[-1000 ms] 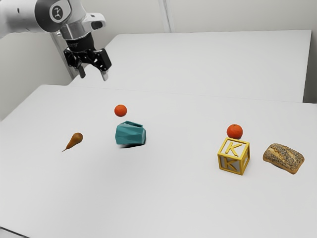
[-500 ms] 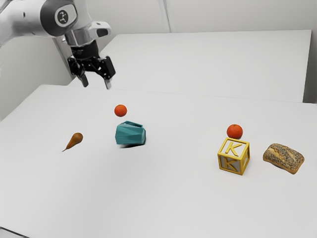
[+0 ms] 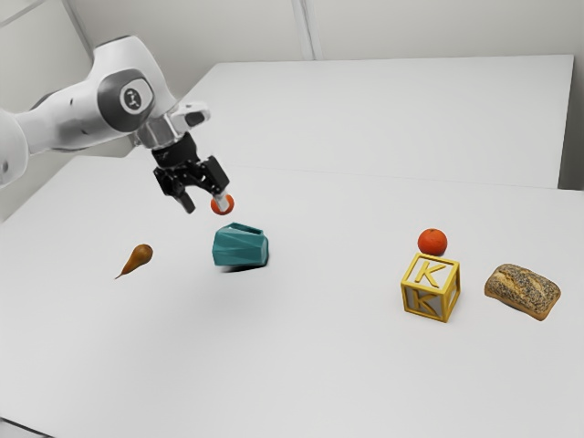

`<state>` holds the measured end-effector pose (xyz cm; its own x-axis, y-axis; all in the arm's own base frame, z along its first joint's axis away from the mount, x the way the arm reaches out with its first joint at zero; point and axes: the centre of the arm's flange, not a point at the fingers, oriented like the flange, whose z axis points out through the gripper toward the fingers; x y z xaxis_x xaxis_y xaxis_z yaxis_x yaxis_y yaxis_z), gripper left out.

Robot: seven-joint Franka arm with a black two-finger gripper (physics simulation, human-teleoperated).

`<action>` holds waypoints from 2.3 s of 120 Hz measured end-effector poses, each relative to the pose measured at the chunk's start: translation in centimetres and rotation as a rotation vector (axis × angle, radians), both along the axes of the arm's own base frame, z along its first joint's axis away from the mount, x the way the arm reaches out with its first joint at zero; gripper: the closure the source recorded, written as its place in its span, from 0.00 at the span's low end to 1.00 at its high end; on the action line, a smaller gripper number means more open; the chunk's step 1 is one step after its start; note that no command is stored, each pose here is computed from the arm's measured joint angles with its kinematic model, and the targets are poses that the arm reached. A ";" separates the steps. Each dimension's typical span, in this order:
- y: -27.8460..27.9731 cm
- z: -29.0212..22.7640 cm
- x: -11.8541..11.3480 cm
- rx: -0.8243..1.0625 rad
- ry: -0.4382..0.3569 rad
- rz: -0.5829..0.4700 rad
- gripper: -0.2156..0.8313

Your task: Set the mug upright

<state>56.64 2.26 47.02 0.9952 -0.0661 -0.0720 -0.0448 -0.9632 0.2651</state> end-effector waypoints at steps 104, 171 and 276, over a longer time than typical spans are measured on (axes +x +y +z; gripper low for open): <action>12.3 -16.8 3.4 -0.562 -0.232 -0.084 0.21; 10.7 -20.6 3.1 -0.728 -0.294 -0.173 0.44; 8.8 -18.1 3.5 -0.741 -0.372 -0.301 0.94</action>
<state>60.10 11.07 28.92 0.8785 -0.2303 0.4185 -0.4765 -0.4825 0.7349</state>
